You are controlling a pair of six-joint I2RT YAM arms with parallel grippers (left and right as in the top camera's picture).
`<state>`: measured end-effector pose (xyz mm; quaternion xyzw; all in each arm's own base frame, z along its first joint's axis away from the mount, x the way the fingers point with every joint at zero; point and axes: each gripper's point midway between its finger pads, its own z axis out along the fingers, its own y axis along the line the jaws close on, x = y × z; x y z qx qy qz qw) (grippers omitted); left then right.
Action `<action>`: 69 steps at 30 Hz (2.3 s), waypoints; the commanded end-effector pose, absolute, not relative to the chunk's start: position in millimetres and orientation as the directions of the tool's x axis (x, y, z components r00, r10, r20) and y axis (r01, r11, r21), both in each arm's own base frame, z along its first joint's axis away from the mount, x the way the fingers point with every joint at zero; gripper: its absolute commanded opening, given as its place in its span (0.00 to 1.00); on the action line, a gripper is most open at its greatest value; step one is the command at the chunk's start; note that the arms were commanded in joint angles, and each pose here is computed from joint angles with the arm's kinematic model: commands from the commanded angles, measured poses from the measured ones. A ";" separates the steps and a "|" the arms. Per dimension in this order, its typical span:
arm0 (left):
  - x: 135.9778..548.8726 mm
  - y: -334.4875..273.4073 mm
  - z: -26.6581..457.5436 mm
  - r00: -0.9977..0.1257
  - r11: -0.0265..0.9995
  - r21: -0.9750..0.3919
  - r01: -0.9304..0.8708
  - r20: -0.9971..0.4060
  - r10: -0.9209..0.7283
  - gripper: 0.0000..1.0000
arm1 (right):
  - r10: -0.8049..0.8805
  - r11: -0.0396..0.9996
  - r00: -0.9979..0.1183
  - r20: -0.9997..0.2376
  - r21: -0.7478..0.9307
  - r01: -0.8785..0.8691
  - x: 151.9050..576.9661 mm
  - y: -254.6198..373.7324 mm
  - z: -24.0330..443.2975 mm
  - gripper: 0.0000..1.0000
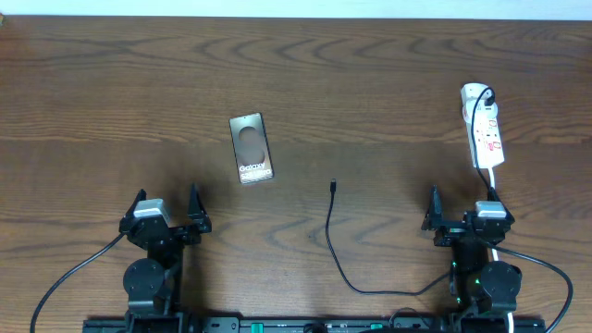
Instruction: Plug charger to phone and switch on socket
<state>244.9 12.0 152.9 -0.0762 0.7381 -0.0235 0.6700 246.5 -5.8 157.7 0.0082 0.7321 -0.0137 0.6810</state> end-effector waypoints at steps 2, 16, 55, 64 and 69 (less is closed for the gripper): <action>242.9 21.0 135.3 -0.144 0.984 -0.111 -0.137 -0.981 -0.131 0.96 | 0.011 0.999 -0.068 -0.998 0.008 0.039 246.2 -6.6 157.9 0.99; 242.9 21.0 135.3 -0.144 0.984 -0.111 -0.137 -0.981 -0.130 0.96 | 0.011 0.999 -0.068 -0.998 0.008 0.039 246.2 -6.6 157.9 0.99; 243.3 -8.0 312.5 -0.286 0.986 -0.164 0.005 -0.945 -0.156 0.96 | 0.011 0.999 -0.068 -0.998 0.008 0.039 246.2 -6.6 158.0 0.99; 294.4 -14.8 380.2 -0.603 0.983 -0.184 -0.020 -0.782 -0.159 0.96 | 0.011 0.999 -0.068 -0.998 0.008 0.039 246.2 -6.6 158.0 0.99; 321.8 -18.9 372.9 -0.767 0.981 -0.190 -0.047 -0.622 -0.157 0.96 | 0.011 0.999 -0.068 -0.998 0.008 0.039 246.2 -6.6 157.8 0.99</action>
